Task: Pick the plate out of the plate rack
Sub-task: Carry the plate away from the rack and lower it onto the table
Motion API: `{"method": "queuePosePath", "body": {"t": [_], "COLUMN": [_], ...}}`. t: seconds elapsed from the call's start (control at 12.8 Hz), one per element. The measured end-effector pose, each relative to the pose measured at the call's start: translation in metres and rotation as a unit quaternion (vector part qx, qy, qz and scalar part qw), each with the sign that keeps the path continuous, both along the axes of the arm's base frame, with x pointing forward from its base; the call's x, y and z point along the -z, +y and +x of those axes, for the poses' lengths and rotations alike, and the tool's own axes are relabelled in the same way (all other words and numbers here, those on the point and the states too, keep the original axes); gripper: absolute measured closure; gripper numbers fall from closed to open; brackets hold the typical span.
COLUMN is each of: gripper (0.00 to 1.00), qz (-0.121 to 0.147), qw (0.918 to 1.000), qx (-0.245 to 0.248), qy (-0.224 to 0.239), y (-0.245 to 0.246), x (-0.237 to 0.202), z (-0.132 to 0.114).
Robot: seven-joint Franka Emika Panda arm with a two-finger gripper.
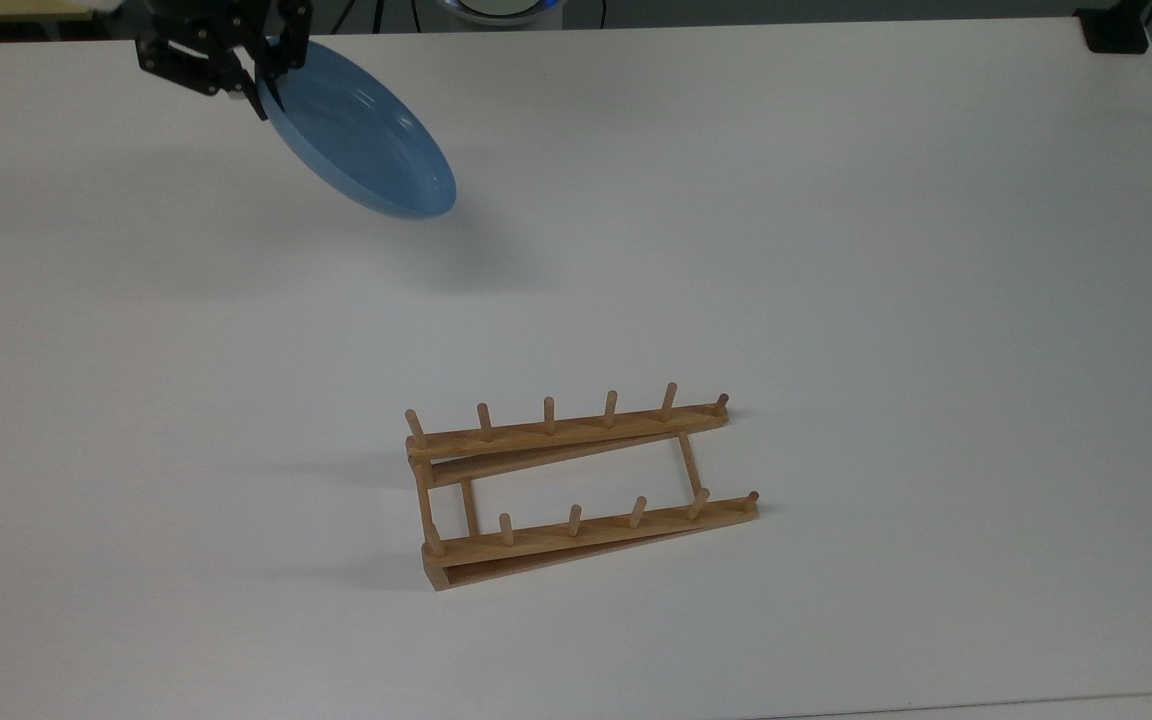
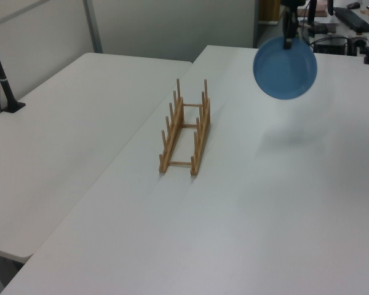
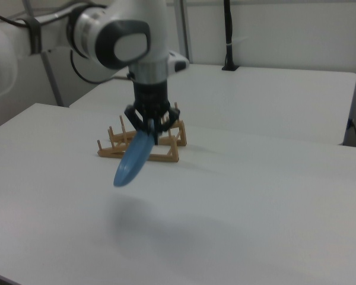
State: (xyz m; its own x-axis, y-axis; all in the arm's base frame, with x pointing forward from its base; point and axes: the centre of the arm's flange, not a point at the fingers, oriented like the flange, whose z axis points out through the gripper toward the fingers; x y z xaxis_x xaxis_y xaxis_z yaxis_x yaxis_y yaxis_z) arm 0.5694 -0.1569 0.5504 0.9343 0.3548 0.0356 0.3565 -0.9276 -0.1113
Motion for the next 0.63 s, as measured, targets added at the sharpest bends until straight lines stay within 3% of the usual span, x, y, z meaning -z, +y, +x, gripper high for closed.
{"method": "queuePosePath", "body": {"t": [0.23, 0.63], "gripper": [0.89, 0.89], "qz": [0.012, 0.006], "qw": [0.9993, 0.9995], "qx": [0.001, 0.021], "qy": [0.036, 0.024], "y": [-0.012, -0.026], "x": [0.046, 0.119], "z": [0.0, 0.001]}}
